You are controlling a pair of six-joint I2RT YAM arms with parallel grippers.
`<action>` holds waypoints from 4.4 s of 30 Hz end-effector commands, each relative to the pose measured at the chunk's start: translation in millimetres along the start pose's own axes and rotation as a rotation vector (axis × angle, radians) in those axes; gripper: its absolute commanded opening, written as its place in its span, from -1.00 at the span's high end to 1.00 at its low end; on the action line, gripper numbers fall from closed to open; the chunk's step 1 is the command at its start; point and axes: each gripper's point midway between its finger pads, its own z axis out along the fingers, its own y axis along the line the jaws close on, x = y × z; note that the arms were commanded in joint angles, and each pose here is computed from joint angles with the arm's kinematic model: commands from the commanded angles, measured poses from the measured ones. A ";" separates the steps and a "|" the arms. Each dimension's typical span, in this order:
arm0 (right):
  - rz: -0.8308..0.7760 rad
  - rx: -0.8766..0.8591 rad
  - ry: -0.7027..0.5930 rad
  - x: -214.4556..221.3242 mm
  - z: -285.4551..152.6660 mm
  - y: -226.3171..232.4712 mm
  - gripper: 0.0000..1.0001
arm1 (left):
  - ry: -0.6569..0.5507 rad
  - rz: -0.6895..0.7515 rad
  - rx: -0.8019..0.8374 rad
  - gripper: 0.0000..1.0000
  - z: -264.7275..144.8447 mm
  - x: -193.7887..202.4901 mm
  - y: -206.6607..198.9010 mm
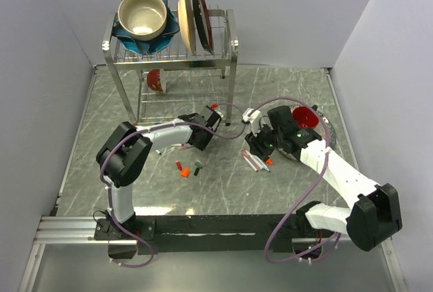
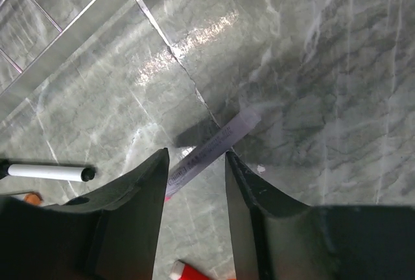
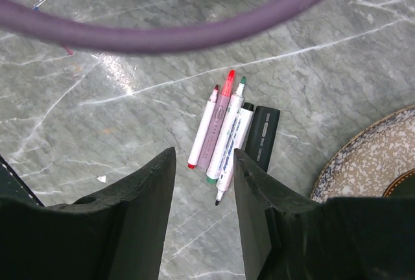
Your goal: Open the pen caps
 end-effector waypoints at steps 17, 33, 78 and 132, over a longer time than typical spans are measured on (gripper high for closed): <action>-0.006 0.005 -0.034 -11.1 -6.6 -5.2 0.03 | -0.079 -0.108 0.136 0.96 -4.2 -25.0 -11.8; -0.064 -0.116 -0.129 -25.6 -18.5 20.6 0.01 | -0.649 -0.363 0.373 0.98 -142.0 -81.8 -8.0; 0.540 -0.597 -0.584 -84.6 -75.5 64.0 1.00 | -0.915 -0.618 1.114 0.98 -254.1 -108.0 -168.3; 0.573 -0.254 -0.739 -114.0 -136.8 -47.0 1.00 | -0.434 -0.377 1.263 0.98 -202.4 30.4 -243.6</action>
